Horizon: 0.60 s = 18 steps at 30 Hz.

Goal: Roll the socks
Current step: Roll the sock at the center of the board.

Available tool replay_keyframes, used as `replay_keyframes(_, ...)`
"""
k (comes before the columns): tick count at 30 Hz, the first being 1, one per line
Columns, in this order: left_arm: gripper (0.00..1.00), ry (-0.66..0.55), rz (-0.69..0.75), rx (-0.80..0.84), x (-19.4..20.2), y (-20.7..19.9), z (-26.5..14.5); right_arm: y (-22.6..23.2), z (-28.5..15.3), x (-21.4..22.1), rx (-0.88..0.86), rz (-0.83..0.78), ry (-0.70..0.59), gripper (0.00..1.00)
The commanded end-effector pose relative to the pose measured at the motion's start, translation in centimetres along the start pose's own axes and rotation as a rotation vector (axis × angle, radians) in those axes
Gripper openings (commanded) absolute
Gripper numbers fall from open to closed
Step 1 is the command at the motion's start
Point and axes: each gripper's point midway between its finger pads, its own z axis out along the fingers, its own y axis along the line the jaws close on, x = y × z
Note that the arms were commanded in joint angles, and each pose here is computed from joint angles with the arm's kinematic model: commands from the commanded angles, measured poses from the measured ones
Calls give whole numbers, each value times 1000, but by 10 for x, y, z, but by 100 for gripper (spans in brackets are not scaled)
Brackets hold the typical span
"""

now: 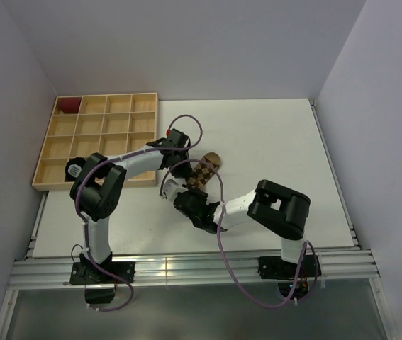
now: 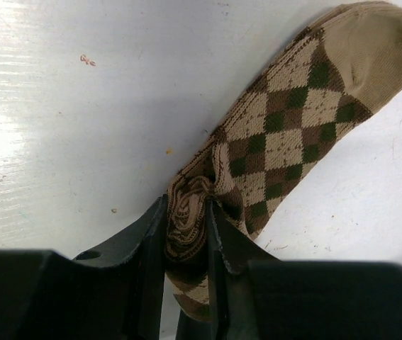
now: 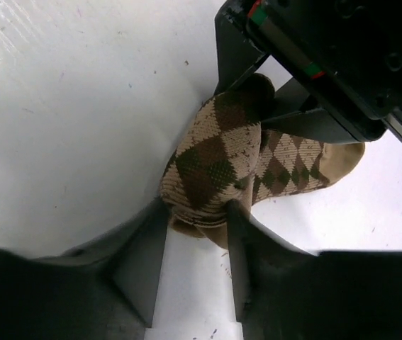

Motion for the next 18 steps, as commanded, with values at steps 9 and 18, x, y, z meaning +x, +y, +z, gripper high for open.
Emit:
replay_keyframes(9, 21, 97, 45, -50, 32, 25, 6, -1, -2, -7, -218, 313, -22, 0)
replay_keyframes(18, 61, -6, 27, 70, 12, -3, -15, -12, -11, 7, -523, 720, -39, 0)
